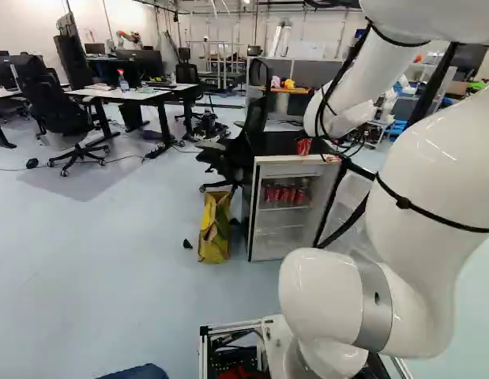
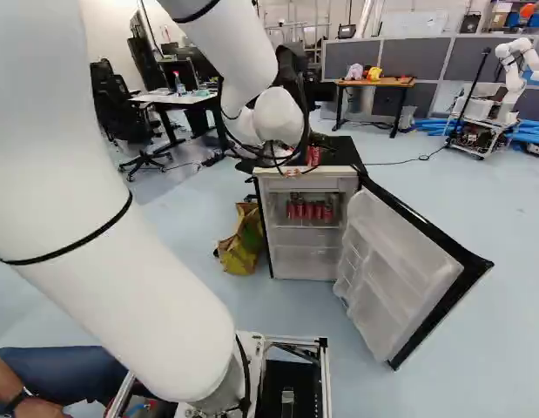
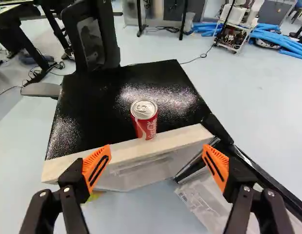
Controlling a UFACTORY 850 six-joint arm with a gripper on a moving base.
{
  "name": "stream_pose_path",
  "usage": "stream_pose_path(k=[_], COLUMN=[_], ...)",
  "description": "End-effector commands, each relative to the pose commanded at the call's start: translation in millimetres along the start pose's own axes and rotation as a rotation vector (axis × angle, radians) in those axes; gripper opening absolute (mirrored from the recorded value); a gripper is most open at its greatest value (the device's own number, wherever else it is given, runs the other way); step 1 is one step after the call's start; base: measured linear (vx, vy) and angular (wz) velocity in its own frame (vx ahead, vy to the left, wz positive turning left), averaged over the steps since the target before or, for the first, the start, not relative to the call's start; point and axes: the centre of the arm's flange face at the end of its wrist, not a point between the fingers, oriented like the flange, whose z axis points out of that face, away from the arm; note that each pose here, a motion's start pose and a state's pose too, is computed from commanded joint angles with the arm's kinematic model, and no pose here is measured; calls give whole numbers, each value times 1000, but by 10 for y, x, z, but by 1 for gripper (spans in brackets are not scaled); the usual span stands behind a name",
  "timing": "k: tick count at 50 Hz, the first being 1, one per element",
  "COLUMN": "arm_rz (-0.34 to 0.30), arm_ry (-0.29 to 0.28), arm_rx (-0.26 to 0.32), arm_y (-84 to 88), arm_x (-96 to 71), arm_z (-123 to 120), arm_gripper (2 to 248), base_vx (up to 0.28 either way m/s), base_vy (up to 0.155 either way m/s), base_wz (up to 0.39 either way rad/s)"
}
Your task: Grab a drink from the fridge
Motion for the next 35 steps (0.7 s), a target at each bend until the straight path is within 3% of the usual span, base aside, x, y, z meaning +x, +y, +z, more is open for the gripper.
stream_pose_path(k=[20,35], arm_rz=[79,154], arm_ry=[77,101], arm_rx=[-32,-79], arm_y=[286,544], arm_x=[-132,-225], arm_z=[39,124], arm_gripper=[247,247], base_vx=[0,0], base_vy=[0,0], base_wz=[0,0])
